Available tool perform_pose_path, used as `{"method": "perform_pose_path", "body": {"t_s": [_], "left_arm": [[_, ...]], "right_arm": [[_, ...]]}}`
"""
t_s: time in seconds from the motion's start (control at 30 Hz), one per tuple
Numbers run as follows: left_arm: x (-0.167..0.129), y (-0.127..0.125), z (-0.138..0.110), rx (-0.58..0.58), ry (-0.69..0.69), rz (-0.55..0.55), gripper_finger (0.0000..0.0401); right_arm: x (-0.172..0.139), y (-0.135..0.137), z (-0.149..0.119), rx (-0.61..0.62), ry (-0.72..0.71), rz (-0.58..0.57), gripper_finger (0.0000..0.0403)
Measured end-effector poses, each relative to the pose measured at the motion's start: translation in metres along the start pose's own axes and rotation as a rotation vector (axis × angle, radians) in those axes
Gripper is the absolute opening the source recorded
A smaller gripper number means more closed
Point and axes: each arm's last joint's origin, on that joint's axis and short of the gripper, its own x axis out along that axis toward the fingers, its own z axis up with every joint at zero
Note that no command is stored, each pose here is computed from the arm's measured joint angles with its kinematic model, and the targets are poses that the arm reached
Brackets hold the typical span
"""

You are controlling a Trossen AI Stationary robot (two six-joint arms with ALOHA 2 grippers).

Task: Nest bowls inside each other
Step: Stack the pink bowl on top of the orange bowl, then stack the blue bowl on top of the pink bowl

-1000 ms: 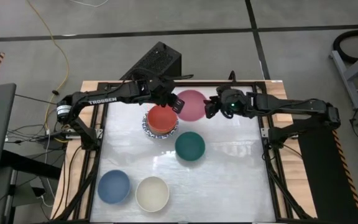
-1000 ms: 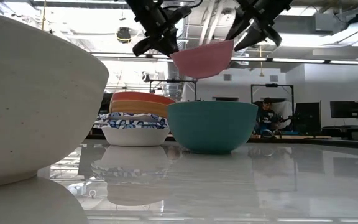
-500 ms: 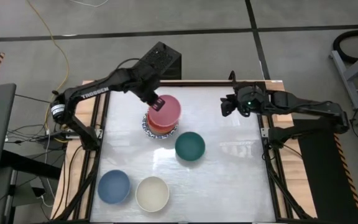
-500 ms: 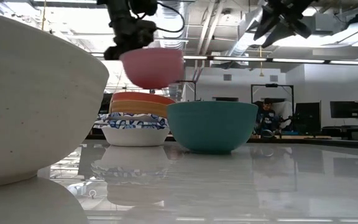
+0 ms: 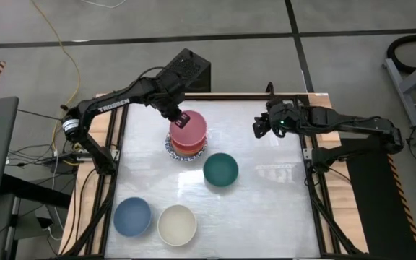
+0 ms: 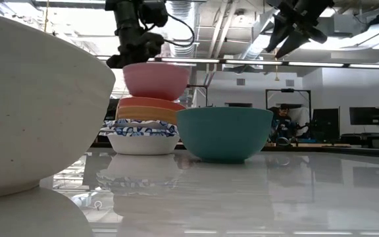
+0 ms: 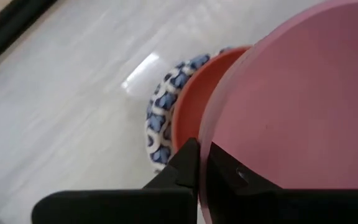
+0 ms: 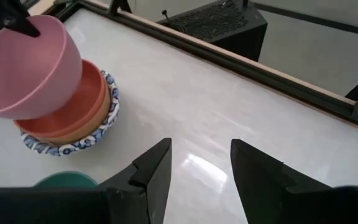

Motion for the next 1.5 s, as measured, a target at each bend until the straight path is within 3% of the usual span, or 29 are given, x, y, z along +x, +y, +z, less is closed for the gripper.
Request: {"method": "perform_pose_path", "body": {"t_s": [0.43,0.73,1.0,1.23,1.5], "left_arm": [[0.035,0.005,-0.015,-0.012,0.074,0.026,0.0],[0.04,0.005,-0.016,0.008,0.064,0.017,0.0006],[0.04,0.004,-0.017,0.113,0.084,-0.038,0.01],[0.033,0.005,-0.014,0.096,0.09,-0.056,0.0208],[0.003,0.002,-0.01,0.139,0.037,-0.061,0.0231]], "right_arm": [[0.002,0.001,-0.001,-0.004,0.008,0.0,0.0184],[0.002,0.001,-0.001,-0.007,0.008,-0.002,0.0189],[0.002,0.002,-0.001,-0.016,0.013,0.004,0.0217],[0.002,0.002,-0.001,-0.016,0.013,0.003,0.0228],[0.003,0.002,-0.001,-0.014,0.012,0.002,0.0228]]}}
